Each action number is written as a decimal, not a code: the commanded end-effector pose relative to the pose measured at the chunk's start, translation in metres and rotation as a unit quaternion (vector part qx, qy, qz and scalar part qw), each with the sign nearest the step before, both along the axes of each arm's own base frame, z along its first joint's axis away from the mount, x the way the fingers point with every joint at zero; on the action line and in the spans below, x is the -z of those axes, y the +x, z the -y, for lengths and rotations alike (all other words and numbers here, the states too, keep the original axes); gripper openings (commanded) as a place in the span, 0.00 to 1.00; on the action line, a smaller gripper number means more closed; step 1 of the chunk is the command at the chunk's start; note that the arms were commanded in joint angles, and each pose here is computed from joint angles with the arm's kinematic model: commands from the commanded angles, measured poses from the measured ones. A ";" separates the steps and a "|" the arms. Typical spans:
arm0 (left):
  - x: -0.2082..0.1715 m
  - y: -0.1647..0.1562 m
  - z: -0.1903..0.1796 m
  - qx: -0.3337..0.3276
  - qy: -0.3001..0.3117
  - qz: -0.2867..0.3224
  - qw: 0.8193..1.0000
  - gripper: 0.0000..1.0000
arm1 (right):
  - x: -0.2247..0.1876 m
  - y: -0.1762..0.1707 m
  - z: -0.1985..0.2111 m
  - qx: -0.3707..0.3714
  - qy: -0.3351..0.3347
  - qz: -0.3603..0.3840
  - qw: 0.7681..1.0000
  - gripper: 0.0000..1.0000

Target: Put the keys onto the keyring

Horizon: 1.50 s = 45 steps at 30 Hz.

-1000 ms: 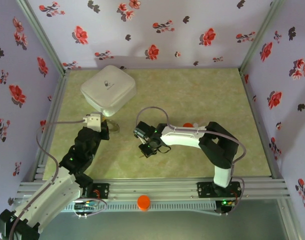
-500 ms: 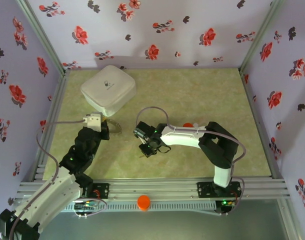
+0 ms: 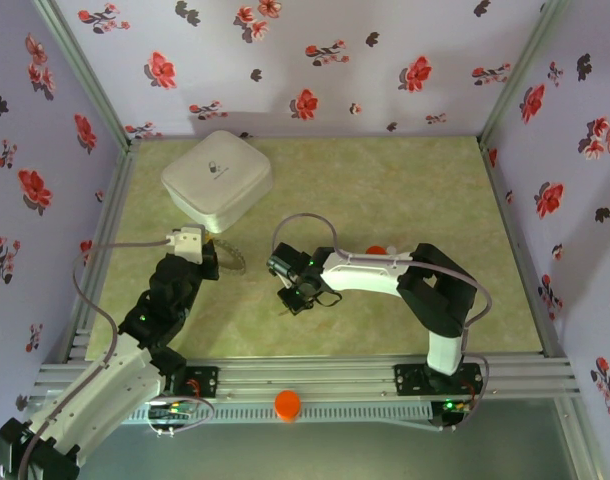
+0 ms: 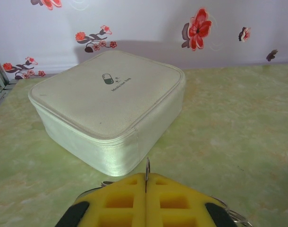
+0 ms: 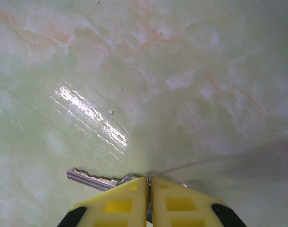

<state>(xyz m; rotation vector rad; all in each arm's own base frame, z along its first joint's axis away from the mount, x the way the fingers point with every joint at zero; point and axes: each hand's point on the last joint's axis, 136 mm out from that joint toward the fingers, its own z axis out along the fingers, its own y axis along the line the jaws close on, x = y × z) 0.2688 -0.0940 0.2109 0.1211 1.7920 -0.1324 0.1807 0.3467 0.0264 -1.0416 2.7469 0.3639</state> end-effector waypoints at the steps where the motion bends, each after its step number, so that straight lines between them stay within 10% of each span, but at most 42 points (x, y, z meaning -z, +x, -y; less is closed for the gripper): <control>1: -0.016 0.002 0.000 0.000 -0.009 0.025 1.000 0.00 | 0.001 -0.003 0.000 0.001 -0.003 -0.009 1.000 0.12; 13: -0.018 0.003 0.002 0.003 -0.009 0.025 1.000 0.00 | -0.006 -0.005 -0.002 -0.011 0.010 -0.007 1.000 0.00; 27: -0.034 -0.003 0.046 0.123 -0.035 0.040 0.991 0.00 | -0.108 0.012 0.009 -0.039 0.189 0.152 0.969 0.00; 45: -0.034 -0.055 0.144 0.375 -0.044 0.008 0.926 0.00 | -0.210 0.028 0.038 -0.091 0.241 0.326 0.910 0.00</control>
